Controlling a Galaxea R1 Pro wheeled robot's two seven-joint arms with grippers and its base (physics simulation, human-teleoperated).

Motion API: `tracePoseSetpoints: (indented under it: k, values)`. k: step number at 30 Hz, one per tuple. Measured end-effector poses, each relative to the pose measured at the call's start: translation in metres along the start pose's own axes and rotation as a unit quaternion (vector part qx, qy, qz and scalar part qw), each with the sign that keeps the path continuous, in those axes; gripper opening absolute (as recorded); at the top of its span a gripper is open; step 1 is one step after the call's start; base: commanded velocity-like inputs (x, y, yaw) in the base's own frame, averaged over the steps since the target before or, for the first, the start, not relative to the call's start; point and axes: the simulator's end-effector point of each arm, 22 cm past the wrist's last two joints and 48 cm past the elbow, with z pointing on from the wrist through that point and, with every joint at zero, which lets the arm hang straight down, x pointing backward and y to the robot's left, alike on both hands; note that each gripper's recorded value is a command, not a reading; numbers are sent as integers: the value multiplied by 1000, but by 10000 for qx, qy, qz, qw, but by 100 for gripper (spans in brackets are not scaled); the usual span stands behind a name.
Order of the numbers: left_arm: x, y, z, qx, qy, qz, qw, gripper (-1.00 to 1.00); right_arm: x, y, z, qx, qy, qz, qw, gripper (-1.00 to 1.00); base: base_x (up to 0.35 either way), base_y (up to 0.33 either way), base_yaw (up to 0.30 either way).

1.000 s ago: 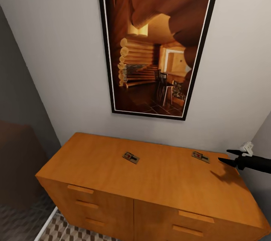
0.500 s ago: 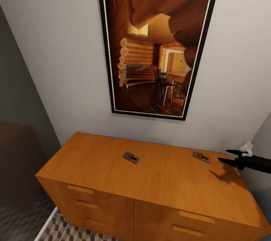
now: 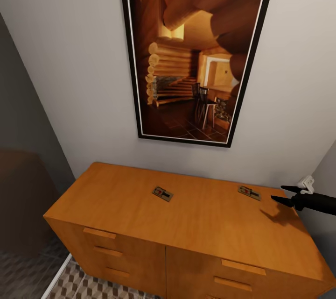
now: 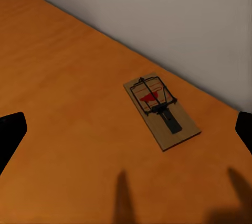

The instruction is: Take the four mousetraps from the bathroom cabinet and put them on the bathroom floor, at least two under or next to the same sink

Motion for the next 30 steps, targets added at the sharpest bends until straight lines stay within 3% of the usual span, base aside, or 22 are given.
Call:
tracePoseSetpoints:
  k: [30]
  values:
    - [18,-3,5,30,223,56,9997,100,24,-4,12,-16,202,110,9997,100,0,0,0]
